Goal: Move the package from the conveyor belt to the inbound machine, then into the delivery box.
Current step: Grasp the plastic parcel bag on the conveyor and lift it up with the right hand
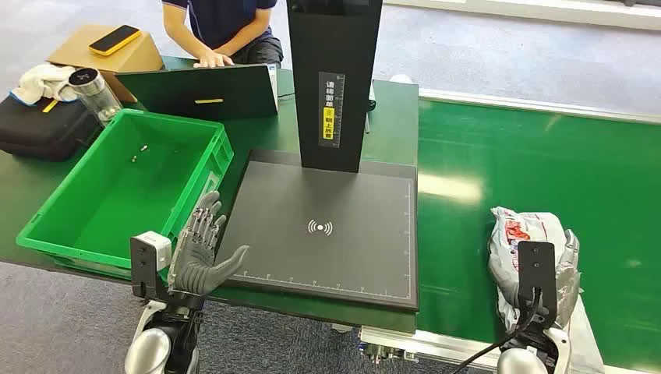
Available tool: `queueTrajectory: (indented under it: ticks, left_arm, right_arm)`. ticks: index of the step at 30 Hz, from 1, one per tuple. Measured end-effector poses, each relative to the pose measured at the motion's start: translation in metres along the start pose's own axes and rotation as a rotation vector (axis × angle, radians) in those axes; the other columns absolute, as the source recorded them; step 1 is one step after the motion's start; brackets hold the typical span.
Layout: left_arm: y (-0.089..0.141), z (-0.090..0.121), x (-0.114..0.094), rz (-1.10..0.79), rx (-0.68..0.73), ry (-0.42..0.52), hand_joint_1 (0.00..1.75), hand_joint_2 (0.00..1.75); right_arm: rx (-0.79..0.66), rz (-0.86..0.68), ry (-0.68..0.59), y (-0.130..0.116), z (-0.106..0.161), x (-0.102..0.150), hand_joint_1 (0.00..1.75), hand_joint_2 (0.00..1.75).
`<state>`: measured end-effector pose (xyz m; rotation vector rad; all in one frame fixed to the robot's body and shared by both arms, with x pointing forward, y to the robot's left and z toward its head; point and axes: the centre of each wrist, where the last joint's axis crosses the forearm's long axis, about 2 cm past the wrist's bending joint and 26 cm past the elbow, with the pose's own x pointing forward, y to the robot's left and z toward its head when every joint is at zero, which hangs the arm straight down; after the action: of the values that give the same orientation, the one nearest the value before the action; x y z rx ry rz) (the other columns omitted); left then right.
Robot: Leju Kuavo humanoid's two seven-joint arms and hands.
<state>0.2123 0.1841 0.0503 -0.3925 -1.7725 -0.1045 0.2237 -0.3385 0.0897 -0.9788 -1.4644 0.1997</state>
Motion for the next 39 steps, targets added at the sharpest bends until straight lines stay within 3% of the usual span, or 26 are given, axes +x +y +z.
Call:
queueTrajectory:
  ticks: [11, 17, 26, 27, 30, 31, 39]
  left_arm:
    - [0.000, 0.000, 0.000, -0.005, -0.007, 0.011, 0.00, 1.75]
    - [0.000, 0.000, -0.001, -0.011, 0.003, 0.016, 0.00, 1.75]
    - [-0.001, 0.002, -0.004, -0.010, 0.022, 0.027, 0.00, 1.75]
    - [-0.001, 0.002, -0.004, -0.011, 0.028, 0.030, 0.00, 1.75]
    - [-0.001, 0.003, -0.005, -0.021, 0.047, 0.041, 0.00, 1.75]
    - [-0.001, 0.003, -0.005, -0.023, 0.051, 0.043, 0.00, 1.75]
    - [0.000, 0.004, -0.006, -0.022, 0.065, 0.050, 0.00, 1.75]
  right_arm:
    - [0.115, 0.211, 0.322, 0.001, 0.007, -0.034, 0.00, 1.75]
    - [0.287, 0.313, 0.521, 0.017, 0.011, -0.056, 0.00, 1.75]
    - [0.435, 0.375, 0.622, 0.031, 0.014, -0.080, 0.00, 1.75]
    - [0.450, 0.379, 0.628, 0.032, 0.013, -0.082, 0.33, 1.75]
    - [0.481, 0.386, 0.642, 0.035, 0.010, -0.085, 1.64, 1.75]
    - [0.486, 0.387, 0.645, 0.035, 0.009, -0.085, 1.75, 1.75]
    - [0.490, 0.392, 0.643, 0.036, -0.001, -0.087, 1.75, 1.75]
